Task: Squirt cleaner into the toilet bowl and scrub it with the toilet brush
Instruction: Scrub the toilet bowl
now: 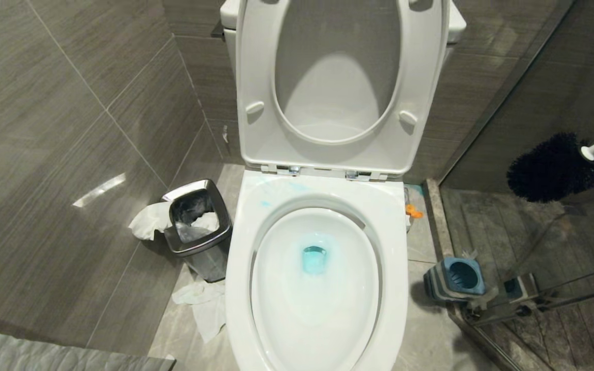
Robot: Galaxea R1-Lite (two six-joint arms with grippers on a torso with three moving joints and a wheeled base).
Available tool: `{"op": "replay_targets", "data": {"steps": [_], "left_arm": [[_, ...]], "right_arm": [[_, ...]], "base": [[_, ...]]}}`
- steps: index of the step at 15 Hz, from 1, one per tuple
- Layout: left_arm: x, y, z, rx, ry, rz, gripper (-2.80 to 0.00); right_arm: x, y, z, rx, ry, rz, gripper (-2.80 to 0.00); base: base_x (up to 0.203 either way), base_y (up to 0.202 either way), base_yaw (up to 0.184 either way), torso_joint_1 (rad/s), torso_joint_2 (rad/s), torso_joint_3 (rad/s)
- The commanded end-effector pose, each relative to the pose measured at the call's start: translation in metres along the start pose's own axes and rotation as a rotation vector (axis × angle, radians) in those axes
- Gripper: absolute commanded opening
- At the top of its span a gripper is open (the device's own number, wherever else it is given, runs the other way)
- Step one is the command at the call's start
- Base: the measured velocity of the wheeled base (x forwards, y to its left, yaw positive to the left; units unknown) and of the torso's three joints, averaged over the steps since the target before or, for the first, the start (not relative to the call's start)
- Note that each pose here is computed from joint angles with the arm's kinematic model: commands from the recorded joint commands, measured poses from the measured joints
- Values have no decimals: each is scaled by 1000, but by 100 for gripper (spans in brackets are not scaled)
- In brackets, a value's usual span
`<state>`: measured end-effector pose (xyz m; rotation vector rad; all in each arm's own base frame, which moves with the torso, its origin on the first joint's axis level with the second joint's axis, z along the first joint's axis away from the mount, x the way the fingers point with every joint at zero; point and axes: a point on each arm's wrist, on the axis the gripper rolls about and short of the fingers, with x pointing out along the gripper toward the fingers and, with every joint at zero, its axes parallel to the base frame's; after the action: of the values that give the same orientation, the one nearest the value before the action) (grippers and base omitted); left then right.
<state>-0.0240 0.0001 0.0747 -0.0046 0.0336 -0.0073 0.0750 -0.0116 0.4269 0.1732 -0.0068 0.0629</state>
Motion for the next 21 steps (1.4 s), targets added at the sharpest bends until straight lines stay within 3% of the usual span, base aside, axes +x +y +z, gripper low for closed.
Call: {"op": "replay_targets", "data": {"steps": [1,6,9,13,17,21], "left_arm": [[0,0,0,0,2,0,-280],[0,0,0,0,2,0,-280],[0,0,0,2,2,0,-280],[0,0,0,0,2,1,-280],[0,0,0,0,2,1,-280],[0,0,0,0,2,1,-280]], "right_arm": [[24,-5,-2,-5,49,-8,-280],[75,19,-11,-27,125,-13,-280],[121,59,-36,-68,219,16,-280],[177,122,-79,-118,270,36,-280],[198,173,-124,-147,361,92,-280],[217,210,-159,-164,366,118,-280]], "base": [[0,0,0,2,-5,203],[0,0,0,1,1,152],[0,0,0,1,1,9],[0,0,0,0,0,0],[0,0,0,0,0,0],[0,0,0,0,0,0]]}}
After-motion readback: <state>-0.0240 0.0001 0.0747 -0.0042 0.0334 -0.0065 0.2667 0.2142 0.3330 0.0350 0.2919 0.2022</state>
